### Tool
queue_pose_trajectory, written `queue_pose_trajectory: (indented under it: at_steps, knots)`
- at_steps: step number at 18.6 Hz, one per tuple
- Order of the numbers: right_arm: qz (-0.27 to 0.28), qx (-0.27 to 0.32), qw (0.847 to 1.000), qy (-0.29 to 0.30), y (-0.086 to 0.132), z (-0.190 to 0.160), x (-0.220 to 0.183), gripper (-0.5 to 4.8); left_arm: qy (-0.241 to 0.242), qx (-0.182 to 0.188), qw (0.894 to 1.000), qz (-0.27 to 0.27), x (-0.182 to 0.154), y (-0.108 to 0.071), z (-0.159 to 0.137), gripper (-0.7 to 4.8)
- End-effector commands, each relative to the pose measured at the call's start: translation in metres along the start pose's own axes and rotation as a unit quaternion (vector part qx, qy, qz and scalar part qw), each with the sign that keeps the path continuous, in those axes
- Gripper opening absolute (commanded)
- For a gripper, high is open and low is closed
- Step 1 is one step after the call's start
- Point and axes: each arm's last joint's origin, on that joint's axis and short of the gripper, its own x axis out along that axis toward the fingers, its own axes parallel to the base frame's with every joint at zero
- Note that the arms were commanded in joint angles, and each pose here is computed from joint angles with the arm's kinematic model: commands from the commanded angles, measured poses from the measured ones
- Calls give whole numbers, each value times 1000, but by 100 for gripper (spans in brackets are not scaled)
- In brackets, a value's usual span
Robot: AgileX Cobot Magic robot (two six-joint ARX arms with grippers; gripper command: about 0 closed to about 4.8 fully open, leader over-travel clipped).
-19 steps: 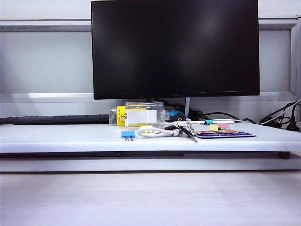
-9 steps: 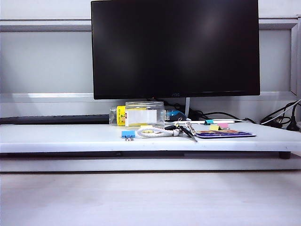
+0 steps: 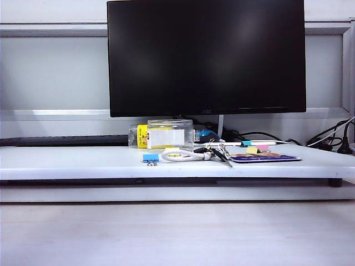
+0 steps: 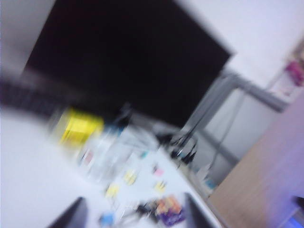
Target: Pick up the clips with the largest number of clips of the same color on the table and place them in a round transparent plastic box.
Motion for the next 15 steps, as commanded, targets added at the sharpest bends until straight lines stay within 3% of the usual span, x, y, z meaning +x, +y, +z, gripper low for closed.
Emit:
queue_pose_trajectory:
  at_steps: [1, 4, 7, 11, 13, 15]
  knots:
    - [37, -16, 998, 57, 10, 22, 19, 44, 7, 66, 997, -37, -3, -16, 16, 246]
    - [88, -14, 989, 114, 17, 40, 55, 45, 56, 80, 992, -78, 5, -22, 24, 246]
    - [140, 1, 977, 162, 17, 47, 93, 45, 135, 39, 987, -82, 20, -16, 24, 246]
    - [209, 13, 952, 222, 21, 42, 159, 45, 235, -5, 971, -36, 49, 6, 15, 246]
    - [231, 8, 944, 233, 28, 35, 192, 73, 271, 5, 962, -22, 66, 13, 7, 246]
    - [247, 3, 940, 238, 33, 28, 221, 95, 286, 39, 957, 0, 78, 13, -3, 246]
